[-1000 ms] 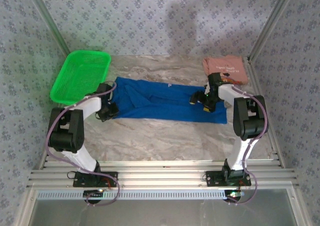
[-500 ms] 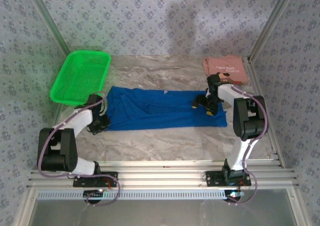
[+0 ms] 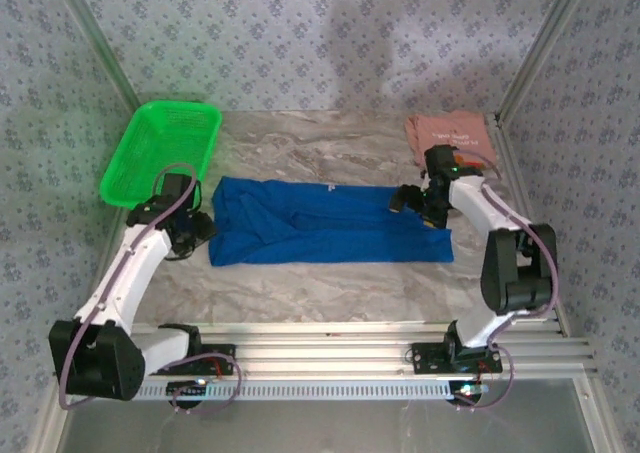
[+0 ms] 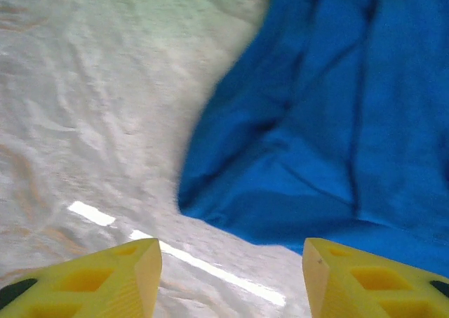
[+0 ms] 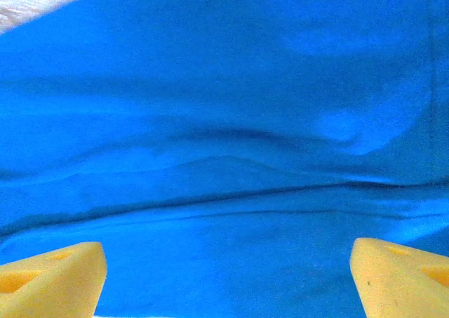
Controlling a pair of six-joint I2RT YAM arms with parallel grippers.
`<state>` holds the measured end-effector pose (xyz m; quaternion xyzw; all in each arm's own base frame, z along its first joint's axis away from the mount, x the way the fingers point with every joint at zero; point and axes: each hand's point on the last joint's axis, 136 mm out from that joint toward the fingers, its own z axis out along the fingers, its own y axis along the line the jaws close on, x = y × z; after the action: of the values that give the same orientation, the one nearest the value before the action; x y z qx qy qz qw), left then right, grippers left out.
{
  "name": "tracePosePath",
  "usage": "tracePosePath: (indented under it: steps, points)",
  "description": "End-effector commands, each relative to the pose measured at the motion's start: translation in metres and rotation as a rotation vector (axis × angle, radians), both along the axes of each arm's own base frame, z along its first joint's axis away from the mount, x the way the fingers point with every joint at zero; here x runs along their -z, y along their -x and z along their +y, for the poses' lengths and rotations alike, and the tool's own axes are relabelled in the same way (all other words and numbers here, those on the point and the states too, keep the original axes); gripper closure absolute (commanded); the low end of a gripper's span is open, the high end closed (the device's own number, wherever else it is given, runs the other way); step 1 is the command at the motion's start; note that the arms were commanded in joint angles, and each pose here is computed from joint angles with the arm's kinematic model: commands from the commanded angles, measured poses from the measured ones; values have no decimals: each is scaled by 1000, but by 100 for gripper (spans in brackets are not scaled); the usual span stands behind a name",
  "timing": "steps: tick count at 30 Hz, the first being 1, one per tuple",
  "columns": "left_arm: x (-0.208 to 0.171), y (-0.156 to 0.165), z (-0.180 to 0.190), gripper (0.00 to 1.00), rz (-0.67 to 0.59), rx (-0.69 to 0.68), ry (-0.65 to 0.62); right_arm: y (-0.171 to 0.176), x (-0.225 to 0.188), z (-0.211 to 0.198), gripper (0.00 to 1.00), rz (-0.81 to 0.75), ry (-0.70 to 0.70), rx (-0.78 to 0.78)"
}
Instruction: Fold and stack the t-shirts
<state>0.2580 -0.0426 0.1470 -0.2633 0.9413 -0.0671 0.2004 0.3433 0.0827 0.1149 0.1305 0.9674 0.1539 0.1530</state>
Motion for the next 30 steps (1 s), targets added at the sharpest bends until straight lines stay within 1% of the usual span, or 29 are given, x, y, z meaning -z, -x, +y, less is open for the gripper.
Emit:
tracePosePath:
  steps: [1, 3, 5, 6, 8, 13, 20, 27, 30]
  points:
    - [-4, -7, -51, 44, 4, 18, 190, 10, -31, 10, 7, -64, -32, -66]
    - [7, -18, -86, 45, 11, 41, 301, 13, -46, 15, 7, -103, -58, -84]
    - [15, -30, -107, 47, -4, 41, 365, 16, -57, 19, 7, -133, -74, -106]
    - [22, -35, -115, 48, 5, 29, 401, 17, -62, 21, 4, -151, -80, -122]
    - [36, -43, -123, 48, 17, 3, 441, 20, -69, 25, 3, -180, -91, -152]
    - [69, -54, -137, 52, 79, -30, 488, 25, -89, 36, 1, -260, -139, -209]
    - [98, -42, -131, 56, 166, -69, 418, 29, -117, 46, 0, -343, -190, -253]
    - [112, -35, -124, 57, 194, -87, 380, 30, -124, 47, 0, -350, -199, -259]
    - [117, -38, -124, 61, 196, -90, 375, 30, -125, 48, 0, -350, -200, -259]
